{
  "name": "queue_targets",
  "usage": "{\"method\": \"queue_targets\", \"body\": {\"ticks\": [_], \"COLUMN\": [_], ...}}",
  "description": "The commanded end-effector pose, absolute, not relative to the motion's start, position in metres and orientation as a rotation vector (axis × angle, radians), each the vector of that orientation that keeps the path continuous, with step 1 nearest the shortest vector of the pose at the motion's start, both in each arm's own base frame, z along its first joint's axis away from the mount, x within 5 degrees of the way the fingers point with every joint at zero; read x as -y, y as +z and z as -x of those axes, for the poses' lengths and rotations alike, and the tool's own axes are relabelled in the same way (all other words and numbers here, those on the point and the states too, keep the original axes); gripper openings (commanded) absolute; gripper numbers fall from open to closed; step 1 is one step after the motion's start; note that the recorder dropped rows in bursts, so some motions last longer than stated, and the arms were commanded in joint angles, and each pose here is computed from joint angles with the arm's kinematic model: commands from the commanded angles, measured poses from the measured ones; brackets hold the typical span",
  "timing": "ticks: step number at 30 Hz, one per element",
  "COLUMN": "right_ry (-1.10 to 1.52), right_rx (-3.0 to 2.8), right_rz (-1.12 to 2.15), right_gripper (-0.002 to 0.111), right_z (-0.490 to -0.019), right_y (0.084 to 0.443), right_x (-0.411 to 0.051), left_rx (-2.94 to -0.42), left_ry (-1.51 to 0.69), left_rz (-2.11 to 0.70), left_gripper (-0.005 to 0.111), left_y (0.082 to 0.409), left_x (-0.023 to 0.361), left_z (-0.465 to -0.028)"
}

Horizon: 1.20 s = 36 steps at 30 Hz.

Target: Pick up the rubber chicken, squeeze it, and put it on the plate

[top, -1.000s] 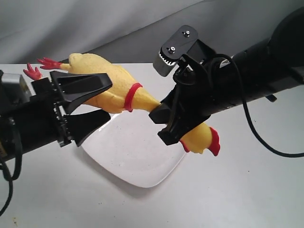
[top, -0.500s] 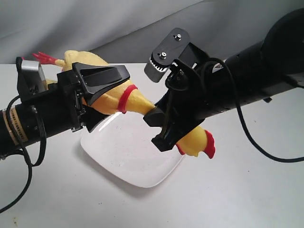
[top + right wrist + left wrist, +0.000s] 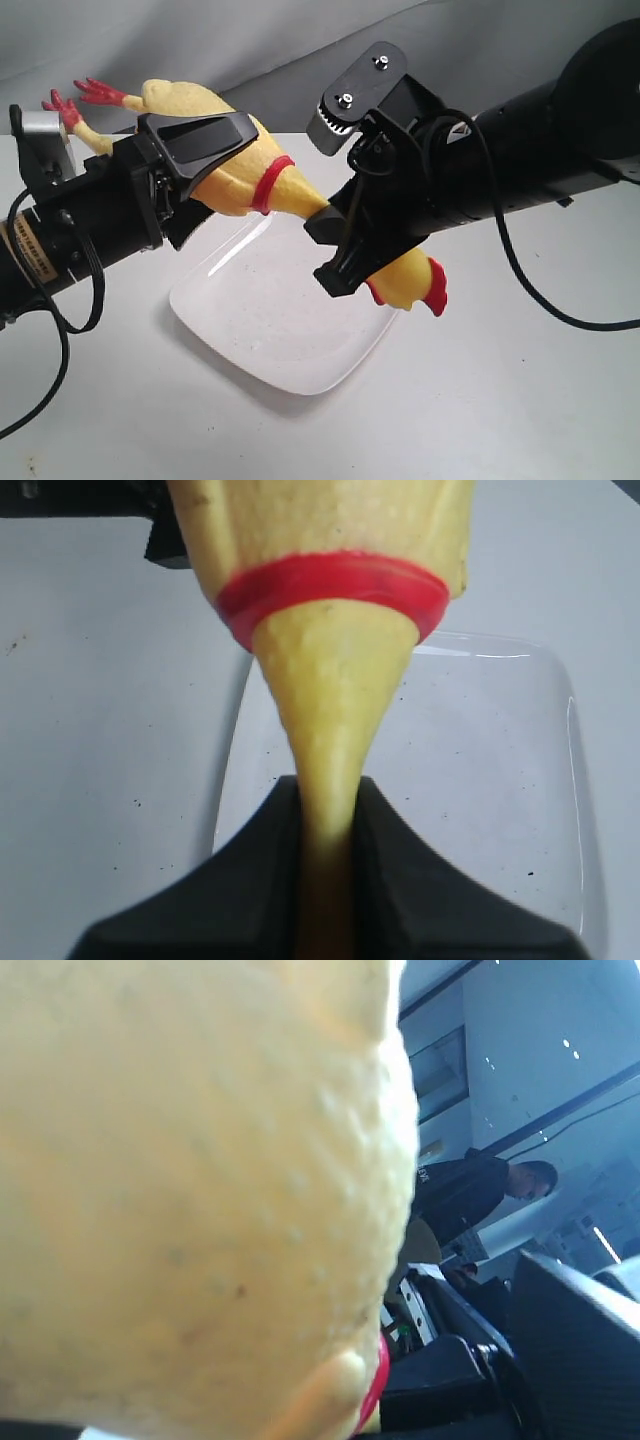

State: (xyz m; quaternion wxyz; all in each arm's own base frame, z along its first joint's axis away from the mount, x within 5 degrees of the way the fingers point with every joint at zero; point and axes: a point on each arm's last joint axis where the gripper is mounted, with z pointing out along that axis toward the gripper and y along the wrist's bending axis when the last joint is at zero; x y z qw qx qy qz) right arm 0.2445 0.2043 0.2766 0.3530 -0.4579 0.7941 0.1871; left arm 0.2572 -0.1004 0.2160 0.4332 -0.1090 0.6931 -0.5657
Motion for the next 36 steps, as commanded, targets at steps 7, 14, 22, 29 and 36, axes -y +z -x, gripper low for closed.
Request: {"method": "queue_targets", "body": {"ticks": [7, 14, 22, 29, 36], "right_ry": [0.470, 0.468, 0.470, 0.476, 0.476], "right_rx": [-2.039, -2.040, -2.042, -2.048, -2.048], "right_rz": [1.175, 1.182, 1.184, 1.193, 1.193], "right_gripper": [0.000, 0.000, 0.000, 0.000, 0.000], "right_z": [-0.244, -0.244, -0.243, -0.242, -0.242], "right_y": [0.280, 0.280, 0.280, 0.279, 0.279], "right_x": [-0.203, -0.203, -0.203, -0.203, -0.203], "left_rx": [-1.721, -1.733, -1.749, -1.717, -1.821], "left_ry": [-1.463, -1.429, -1.424, -1.451, -1.375], "left_rz": [0.344, 0.289, 0.247, 0.242, 0.318], "left_gripper": [0.028, 0.003, 0.057, 0.104, 0.083], "left_y": [0.218, 0.217, 0.216, 0.219, 0.209], "left_x": [0.101, 0.102, 0.103, 0.104, 0.101], "left_z": [-0.260, -0.259, -0.257, -0.257, -0.259]}}
